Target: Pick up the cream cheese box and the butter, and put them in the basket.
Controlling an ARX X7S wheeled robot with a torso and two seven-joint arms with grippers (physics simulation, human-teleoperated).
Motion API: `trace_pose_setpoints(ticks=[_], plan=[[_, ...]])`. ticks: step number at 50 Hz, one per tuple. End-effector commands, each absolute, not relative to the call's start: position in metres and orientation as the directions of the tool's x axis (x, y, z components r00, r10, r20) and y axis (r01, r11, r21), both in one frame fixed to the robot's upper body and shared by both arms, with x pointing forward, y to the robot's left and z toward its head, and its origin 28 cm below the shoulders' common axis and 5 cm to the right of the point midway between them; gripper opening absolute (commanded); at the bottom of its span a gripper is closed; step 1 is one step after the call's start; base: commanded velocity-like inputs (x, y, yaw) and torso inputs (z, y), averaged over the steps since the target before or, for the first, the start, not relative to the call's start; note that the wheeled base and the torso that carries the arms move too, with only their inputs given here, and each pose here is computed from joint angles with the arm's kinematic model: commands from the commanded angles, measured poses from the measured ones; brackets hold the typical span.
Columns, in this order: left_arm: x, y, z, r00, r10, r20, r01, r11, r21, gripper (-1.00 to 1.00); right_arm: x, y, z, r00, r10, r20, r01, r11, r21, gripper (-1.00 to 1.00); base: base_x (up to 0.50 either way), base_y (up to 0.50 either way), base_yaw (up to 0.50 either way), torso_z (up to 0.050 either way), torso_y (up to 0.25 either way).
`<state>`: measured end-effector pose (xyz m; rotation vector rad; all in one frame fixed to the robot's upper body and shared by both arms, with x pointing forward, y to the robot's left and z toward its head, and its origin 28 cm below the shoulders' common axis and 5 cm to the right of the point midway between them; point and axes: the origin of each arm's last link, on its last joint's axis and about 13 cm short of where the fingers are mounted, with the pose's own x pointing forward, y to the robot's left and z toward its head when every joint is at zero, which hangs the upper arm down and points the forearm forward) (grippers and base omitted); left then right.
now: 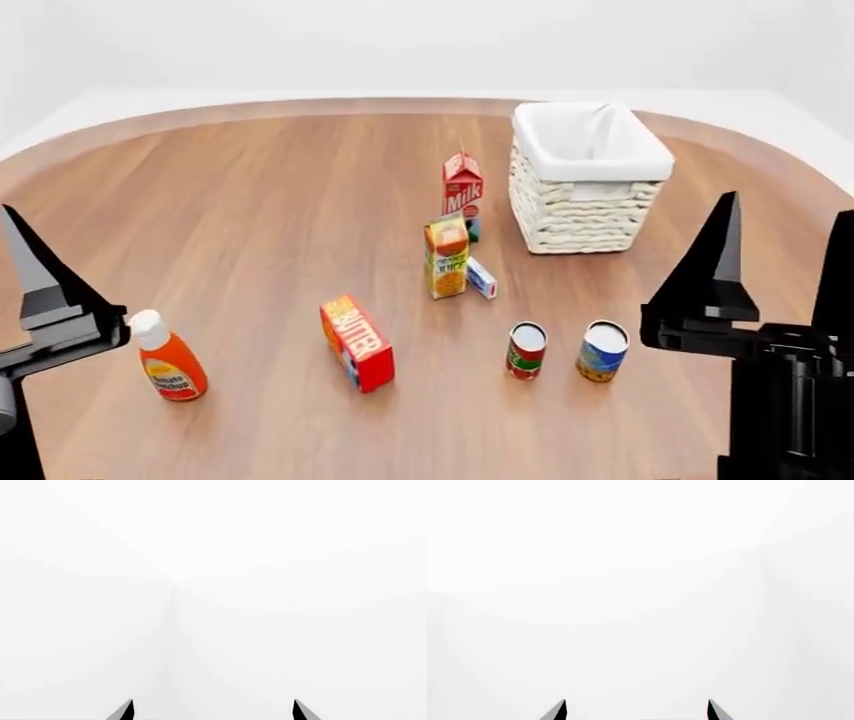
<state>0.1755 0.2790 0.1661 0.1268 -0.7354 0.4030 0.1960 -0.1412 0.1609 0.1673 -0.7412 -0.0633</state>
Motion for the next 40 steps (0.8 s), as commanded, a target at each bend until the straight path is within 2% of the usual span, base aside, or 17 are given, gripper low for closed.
trace_pose_setpoints(ticks=[1, 40], plan=[[0.1755, 0.2836, 0.1658, 0.671, 0.326, 0.666, -0.412, 0.911, -0.031, 1.0, 0.1946, -0.1413, 0.1633, 0.734, -0.096, 0.672, -0.006, 0.989, 0.147, 1.0, 0.5, 0.0, 0.0, 0.0, 0.0], [0.1734, 0.2838, 0.1697, 0.663, 0.325, 0.675, -0.416, 0.909, -0.028, 1.0, 0.1916, -0.1379, 0.167, 0.728, -0.056, 0.684, -0.026, 0.994, 0.11, 1.0, 0.5, 0.0, 0.0, 0.0, 0.001]])
